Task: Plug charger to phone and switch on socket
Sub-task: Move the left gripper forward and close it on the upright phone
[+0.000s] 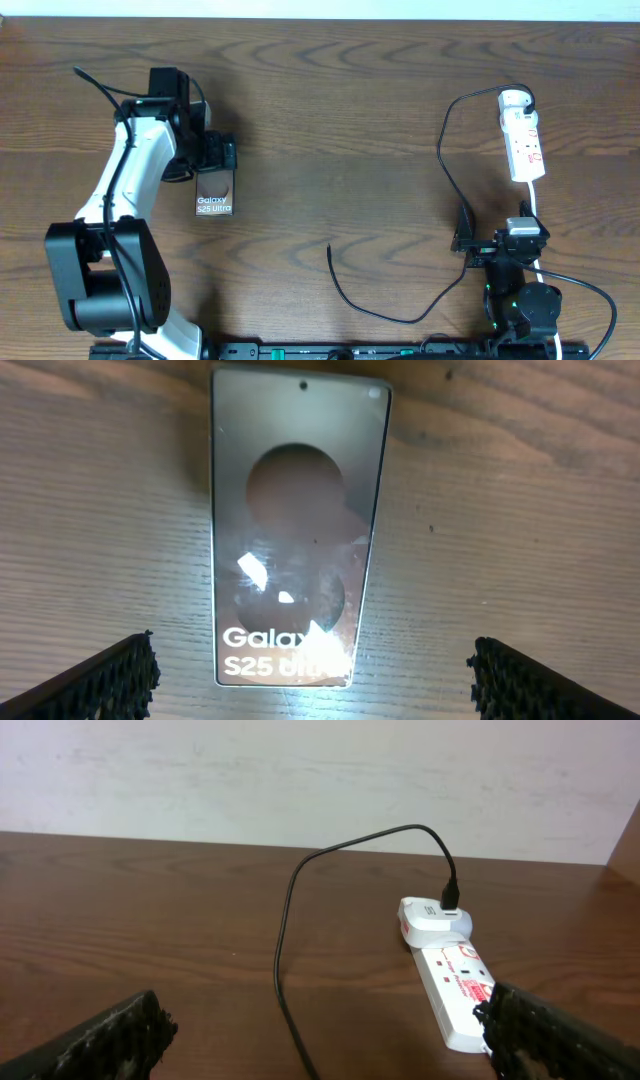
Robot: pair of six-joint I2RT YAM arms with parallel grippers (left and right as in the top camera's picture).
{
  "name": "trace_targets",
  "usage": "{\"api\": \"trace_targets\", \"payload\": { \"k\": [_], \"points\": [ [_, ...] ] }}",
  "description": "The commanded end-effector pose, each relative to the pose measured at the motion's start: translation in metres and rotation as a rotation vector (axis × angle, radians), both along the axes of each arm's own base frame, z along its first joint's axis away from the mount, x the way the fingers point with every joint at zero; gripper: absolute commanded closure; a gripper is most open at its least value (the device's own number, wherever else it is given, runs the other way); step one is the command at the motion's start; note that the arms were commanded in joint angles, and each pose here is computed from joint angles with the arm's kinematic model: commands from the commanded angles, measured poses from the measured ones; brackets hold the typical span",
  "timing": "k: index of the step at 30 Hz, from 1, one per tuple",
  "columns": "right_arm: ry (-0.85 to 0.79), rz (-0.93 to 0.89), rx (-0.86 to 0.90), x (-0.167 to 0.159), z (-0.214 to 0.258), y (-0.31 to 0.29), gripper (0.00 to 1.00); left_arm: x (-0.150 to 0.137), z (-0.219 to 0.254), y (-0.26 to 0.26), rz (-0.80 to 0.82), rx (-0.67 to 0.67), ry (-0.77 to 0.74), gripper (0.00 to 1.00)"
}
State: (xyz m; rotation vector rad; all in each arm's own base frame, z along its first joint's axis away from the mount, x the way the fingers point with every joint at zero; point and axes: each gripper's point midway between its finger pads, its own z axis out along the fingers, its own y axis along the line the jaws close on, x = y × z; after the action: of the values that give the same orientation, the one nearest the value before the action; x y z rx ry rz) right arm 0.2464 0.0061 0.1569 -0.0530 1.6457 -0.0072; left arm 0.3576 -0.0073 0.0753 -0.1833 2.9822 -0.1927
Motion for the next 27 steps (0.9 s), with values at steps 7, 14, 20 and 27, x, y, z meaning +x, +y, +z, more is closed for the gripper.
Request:
{"api": "trace_targets", "payload": {
  "k": [7, 14, 20, 27],
  "points": [
    [0.000, 0.004, -0.012, 0.000, -0.001, 0.000, 0.01, -0.006, -0.027, -0.005, -0.014, -0.015, 0.054, 0.02],
    [0.000, 0.004, -0.012, 0.000, -0.001, 0.000, 0.01, 0.001, -0.042, -0.001, -0.013, 0.006, 0.047, 0.02],
    [0.000, 0.004, -0.012, 0.000, -0.001, 0.000, 0.01, 0.002, -0.055, 0.006, -0.008, 0.048, 0.068, 0.02],
    [0.000, 0.004, -0.012, 0.000, -0.001, 0.000, 0.01, 0.002, -0.068, 0.008, -0.008, 0.058, 0.091, 0.02]
  ]
}}
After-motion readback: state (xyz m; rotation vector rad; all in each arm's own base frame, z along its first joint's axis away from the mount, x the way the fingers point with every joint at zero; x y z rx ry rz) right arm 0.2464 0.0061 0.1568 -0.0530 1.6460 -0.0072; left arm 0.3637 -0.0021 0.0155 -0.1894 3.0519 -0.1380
